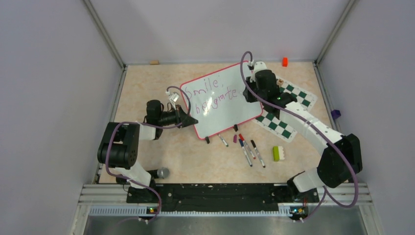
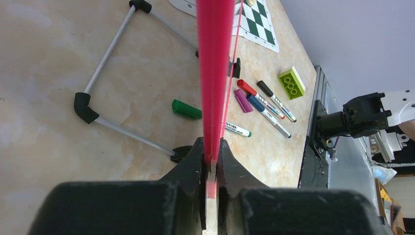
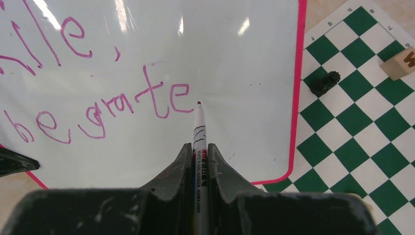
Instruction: Write a sentence on the whiteboard
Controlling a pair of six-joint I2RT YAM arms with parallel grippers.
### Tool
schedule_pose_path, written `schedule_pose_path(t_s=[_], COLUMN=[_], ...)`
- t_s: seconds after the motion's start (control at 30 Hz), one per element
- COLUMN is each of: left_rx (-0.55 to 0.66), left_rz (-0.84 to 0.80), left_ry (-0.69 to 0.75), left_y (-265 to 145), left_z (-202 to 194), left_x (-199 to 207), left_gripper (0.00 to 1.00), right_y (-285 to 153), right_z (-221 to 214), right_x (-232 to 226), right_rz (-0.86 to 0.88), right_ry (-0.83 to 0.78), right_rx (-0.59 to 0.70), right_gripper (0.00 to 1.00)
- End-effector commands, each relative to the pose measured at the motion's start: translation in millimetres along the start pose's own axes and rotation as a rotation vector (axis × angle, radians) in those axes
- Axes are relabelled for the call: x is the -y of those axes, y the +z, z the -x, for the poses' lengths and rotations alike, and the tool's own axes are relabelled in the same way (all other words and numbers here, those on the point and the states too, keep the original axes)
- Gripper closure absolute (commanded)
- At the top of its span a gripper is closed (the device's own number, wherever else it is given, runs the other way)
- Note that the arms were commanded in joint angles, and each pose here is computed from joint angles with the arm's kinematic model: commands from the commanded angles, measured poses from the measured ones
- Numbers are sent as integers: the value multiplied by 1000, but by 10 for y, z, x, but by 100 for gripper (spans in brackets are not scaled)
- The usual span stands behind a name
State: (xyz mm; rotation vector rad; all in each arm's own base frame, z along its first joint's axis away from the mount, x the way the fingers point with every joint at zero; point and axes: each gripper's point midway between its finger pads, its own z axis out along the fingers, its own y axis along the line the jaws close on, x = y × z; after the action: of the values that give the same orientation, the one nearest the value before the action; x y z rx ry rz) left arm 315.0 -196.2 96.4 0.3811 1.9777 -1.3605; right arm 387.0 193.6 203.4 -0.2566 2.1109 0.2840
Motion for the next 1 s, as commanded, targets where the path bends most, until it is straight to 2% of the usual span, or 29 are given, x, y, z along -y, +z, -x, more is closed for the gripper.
schedule_pose_path(t_s=[0.0,0.57,0.97], left_rx=[-62,-63,-63], left_rz=[106,105,106], left_ry=[-133,-133,-134], left_y=[6,6,7], left_z=[-303,-305,-305], left_x=[-224,-220,-225], left_gripper=[100,100,100], right_y=[-222,-1,123], right_z=[532,657,653], right_x=[127,33,100], right_rz=[-26,52,11], right_ry=[43,60,70], right_rx=[161,164,161], right_gripper=[100,100,100])
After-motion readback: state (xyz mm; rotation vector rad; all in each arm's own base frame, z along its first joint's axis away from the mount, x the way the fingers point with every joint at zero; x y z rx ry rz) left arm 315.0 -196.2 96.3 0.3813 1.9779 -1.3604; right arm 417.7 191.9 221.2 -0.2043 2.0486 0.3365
